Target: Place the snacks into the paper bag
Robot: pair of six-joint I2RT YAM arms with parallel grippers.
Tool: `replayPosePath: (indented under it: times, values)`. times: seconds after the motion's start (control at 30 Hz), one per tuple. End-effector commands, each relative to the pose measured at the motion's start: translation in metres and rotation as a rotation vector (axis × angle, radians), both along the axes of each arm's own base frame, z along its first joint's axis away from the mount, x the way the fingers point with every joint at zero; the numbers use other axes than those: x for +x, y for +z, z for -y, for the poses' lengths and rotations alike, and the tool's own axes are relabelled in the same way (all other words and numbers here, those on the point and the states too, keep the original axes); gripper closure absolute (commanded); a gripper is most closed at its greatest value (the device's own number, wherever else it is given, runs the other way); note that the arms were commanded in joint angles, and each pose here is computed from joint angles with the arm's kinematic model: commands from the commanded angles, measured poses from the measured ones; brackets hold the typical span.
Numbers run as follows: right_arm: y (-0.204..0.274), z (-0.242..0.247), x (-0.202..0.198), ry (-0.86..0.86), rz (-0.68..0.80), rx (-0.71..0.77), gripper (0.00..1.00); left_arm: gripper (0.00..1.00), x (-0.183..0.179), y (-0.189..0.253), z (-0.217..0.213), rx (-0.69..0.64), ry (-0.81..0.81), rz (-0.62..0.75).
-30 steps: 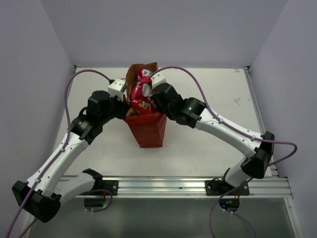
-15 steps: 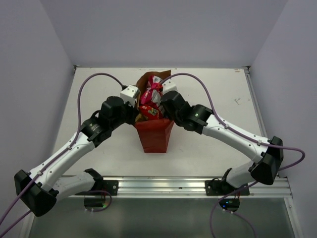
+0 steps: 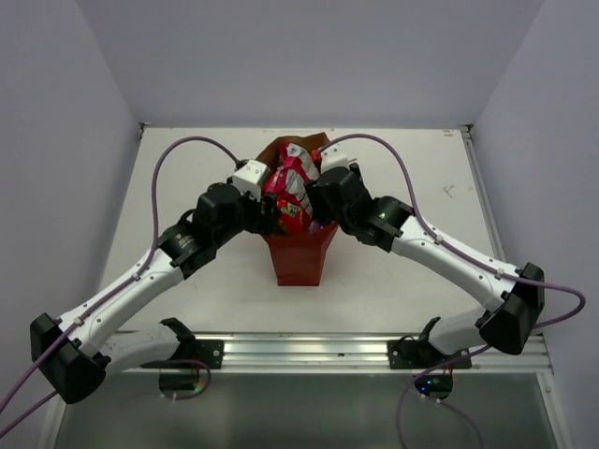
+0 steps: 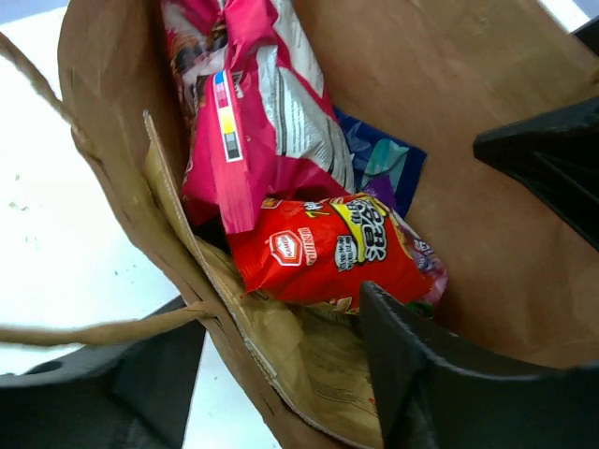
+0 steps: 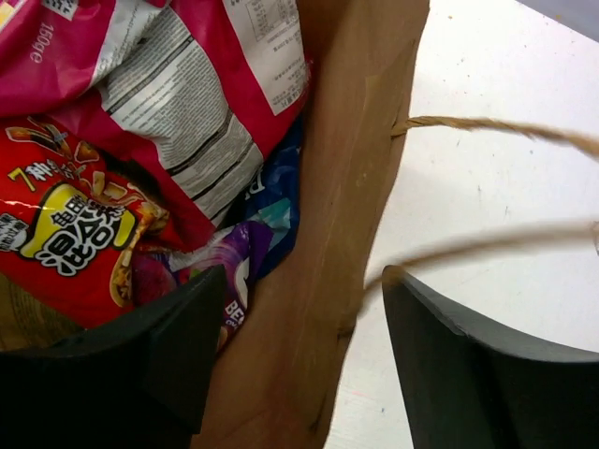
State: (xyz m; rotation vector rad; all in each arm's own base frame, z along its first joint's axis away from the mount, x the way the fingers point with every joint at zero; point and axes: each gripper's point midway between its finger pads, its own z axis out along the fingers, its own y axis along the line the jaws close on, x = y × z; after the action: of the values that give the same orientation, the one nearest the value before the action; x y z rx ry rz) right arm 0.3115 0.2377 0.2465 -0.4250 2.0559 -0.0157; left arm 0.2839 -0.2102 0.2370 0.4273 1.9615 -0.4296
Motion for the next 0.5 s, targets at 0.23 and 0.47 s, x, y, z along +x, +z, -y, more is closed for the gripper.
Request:
replayPosePath:
  times: [0.23,0.47]
  values:
    - [0.126,0.013,-0.009,0.056,0.231,0.189,0.26,0.22,-0.009,0.153,0.029,-0.224,-0.036,0.339]
    - [0.178,0.052,-0.031,0.019,0.332,0.246,0.23,0.20,-0.032,0.216,-0.013,-0.331,0.042,0.473]
